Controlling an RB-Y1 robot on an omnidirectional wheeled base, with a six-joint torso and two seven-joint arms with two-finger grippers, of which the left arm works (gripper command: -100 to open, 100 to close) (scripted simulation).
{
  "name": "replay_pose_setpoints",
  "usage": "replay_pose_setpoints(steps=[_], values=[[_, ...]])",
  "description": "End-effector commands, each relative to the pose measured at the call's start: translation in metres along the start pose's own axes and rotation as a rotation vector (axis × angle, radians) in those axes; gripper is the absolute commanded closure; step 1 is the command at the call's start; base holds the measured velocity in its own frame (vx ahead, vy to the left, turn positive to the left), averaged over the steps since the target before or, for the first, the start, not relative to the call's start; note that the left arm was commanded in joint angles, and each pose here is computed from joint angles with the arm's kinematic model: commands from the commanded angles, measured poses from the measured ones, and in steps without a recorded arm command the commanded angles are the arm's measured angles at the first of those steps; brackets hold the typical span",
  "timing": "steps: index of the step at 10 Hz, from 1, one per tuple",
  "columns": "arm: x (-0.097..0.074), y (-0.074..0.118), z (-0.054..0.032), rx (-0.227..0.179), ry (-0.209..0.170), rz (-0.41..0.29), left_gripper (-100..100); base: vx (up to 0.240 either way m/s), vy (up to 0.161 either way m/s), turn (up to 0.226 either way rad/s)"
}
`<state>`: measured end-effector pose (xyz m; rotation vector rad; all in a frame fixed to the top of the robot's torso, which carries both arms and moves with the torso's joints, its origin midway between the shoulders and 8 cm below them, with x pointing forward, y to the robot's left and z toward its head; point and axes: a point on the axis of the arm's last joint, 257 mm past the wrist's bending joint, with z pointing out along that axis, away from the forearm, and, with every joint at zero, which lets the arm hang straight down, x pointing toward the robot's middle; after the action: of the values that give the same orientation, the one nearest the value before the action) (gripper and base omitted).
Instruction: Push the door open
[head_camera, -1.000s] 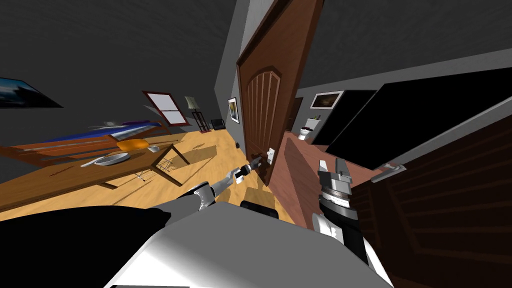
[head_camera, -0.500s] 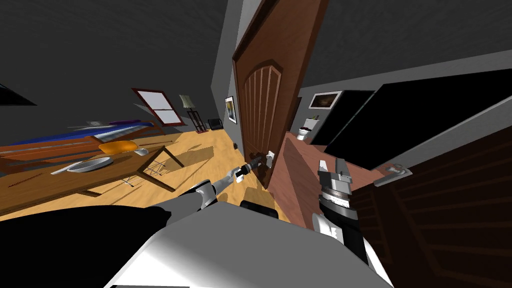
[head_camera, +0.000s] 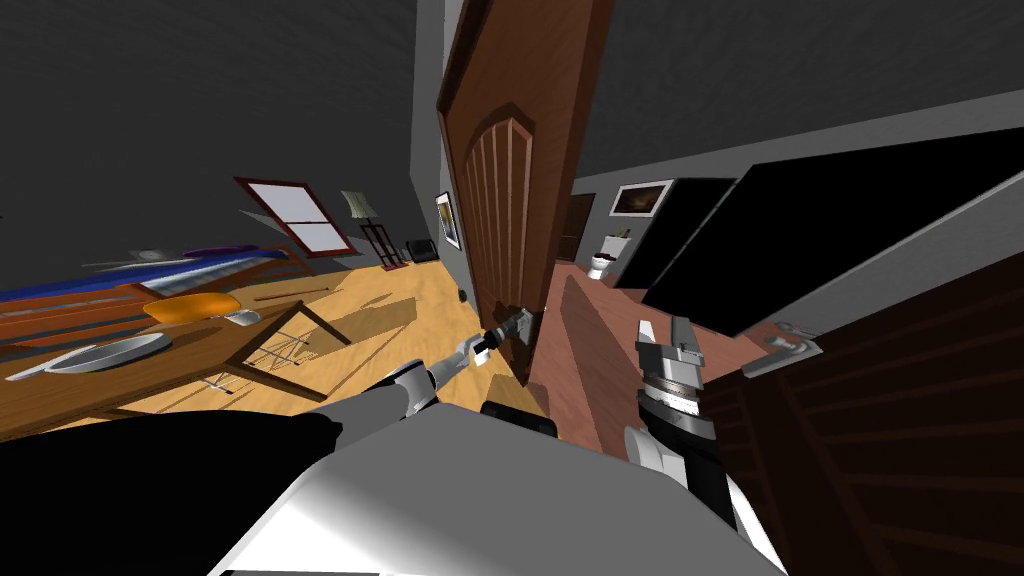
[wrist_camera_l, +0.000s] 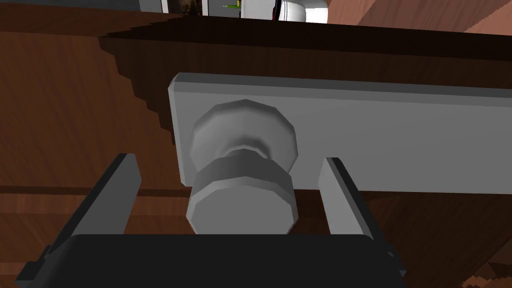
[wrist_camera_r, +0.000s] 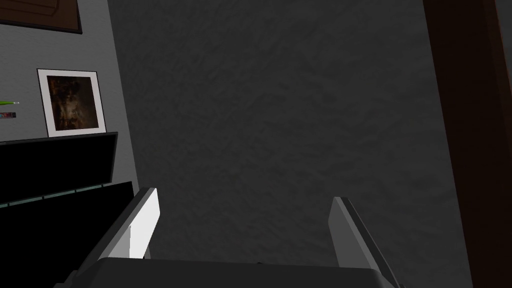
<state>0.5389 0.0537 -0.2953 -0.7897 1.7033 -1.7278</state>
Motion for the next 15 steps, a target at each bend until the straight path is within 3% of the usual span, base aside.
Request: replay_pose_setpoints(steps=[1,2,7,15], values=[[0.0,0.0,0.0,0.0,0.0,0.0,-100,0.08,-0.046,-0.009],[0.0,0.0,0.0,0.0,0.0,0.0,100,-0.008,0.005,0.015],[0.0,0.0,0.0,0.0,0.0,0.0,100,-0.011,0.008,-0.008],[-0.012,-0.007,0.0104,0.017,-0.079,0.015,100,0.114,-0.128,0.051]])
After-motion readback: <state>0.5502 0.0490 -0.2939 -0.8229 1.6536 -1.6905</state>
